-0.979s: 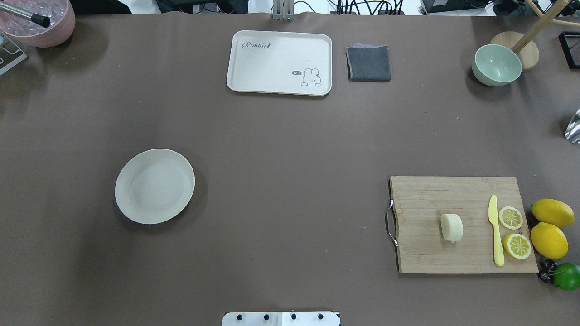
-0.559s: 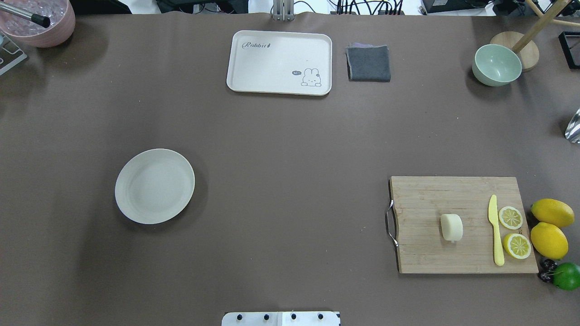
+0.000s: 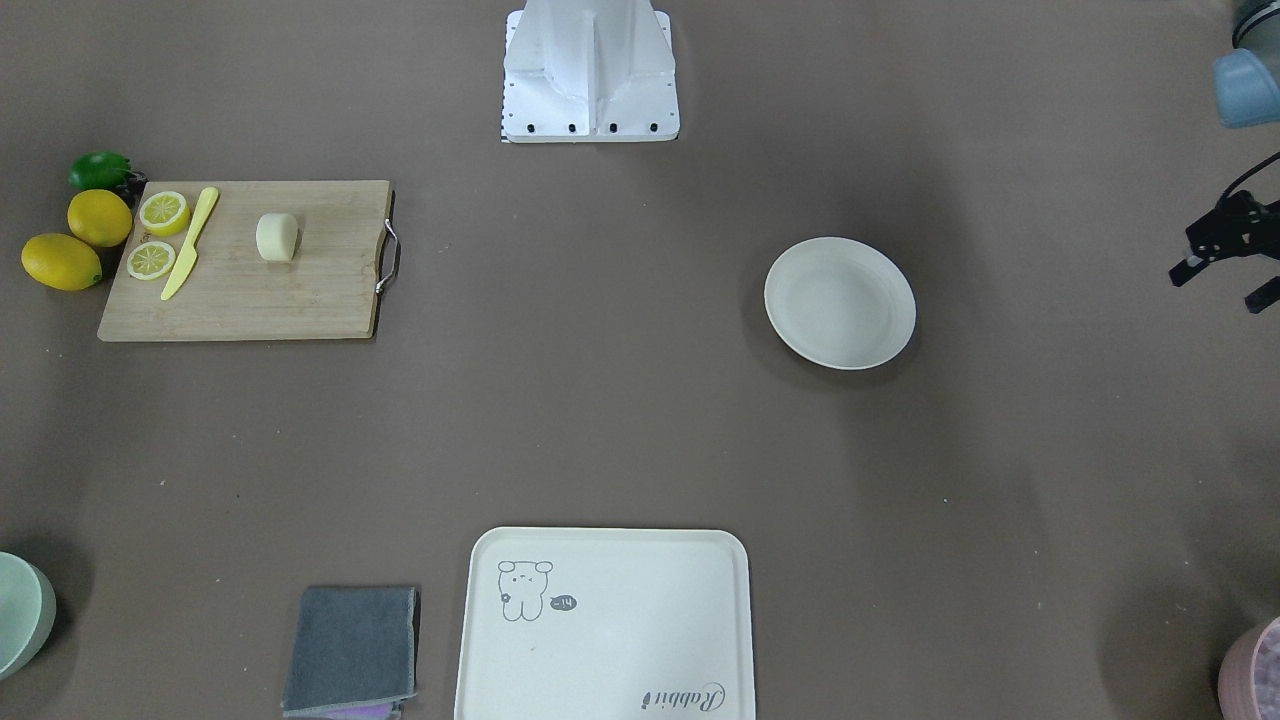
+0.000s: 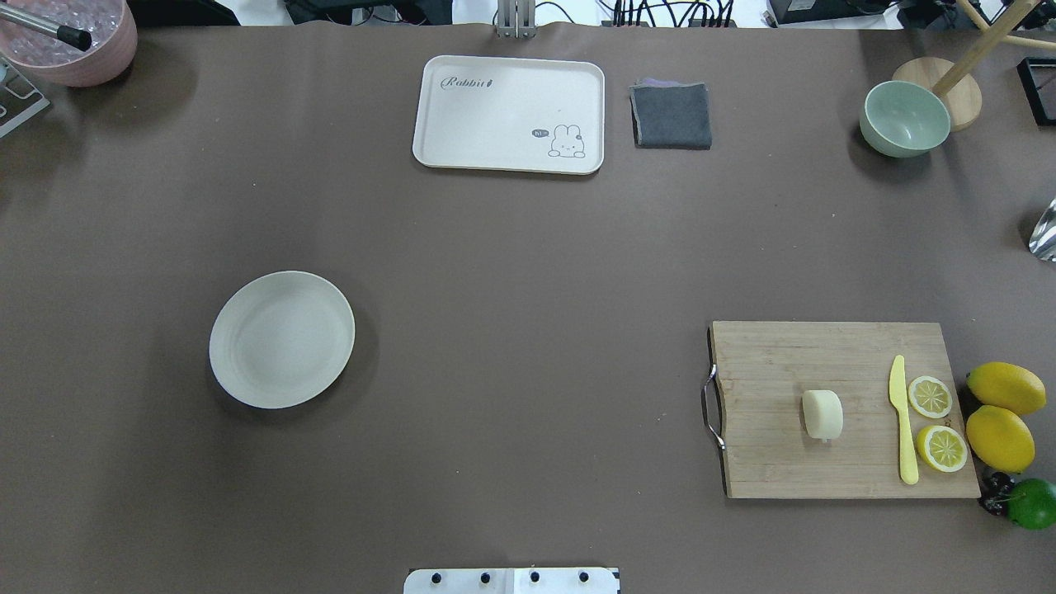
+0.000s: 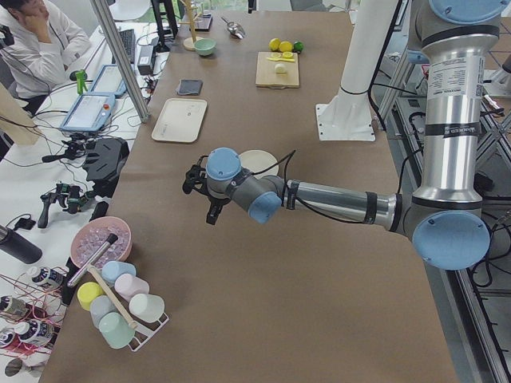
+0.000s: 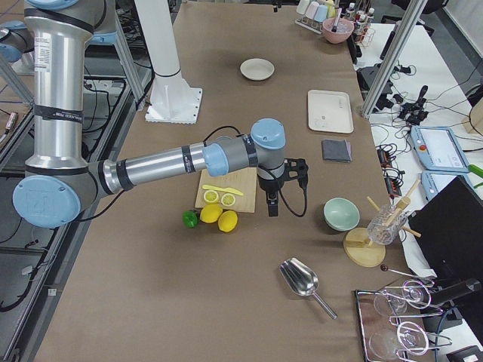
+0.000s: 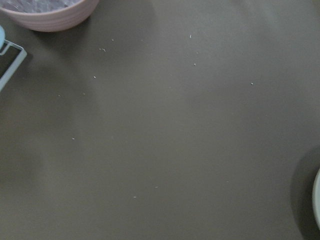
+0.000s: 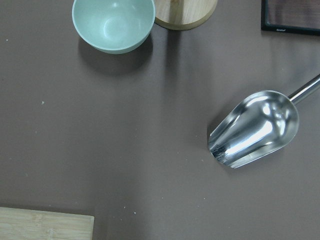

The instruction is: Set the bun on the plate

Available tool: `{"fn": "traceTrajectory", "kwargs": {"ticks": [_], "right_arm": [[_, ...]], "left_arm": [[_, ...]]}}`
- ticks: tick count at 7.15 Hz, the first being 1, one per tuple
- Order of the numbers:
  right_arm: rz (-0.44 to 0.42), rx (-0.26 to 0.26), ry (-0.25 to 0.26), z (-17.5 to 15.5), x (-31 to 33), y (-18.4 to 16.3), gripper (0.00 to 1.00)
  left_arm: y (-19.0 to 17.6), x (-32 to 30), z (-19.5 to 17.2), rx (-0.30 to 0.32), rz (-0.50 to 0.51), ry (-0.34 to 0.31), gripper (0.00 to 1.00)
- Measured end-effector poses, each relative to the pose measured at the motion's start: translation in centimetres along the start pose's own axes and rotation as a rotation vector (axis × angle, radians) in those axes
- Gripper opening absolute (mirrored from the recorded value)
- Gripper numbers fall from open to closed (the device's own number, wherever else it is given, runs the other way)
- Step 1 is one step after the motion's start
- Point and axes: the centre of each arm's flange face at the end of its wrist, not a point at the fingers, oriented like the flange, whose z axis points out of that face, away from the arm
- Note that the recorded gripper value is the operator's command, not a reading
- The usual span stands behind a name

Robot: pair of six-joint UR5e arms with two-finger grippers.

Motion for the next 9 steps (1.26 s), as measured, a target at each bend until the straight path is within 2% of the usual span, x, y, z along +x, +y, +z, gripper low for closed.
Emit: {"fn": "traceTrajectory", "kwargs": {"ticks": [3, 6, 7, 9], "right_arm": [[0.036, 0.024, -0.062, 4.5, -7.8, 1.5, 1.0], [0.033, 0.022, -0.103, 4.7, -10.3, 2.3, 1.0], [0.047, 0.021, -0.115, 4.4, -11.3, 2.5, 1.0], [0.06, 0.018, -0.131, 4.1, -13.1, 3.1, 1.0]], "left_arm": [[0.4, 6.6, 6.4, -0.105, -0.07, 0.052, 0.97], [3.2, 14.3, 15.0, -0.123, -0.109, 0.078, 0.94], [4.1, 15.5, 17.2, -0.117, -0.117, 0.087, 0.86], [5.5, 16.4, 19.6, -0.104, -0.136, 0.105, 0.56]]}}
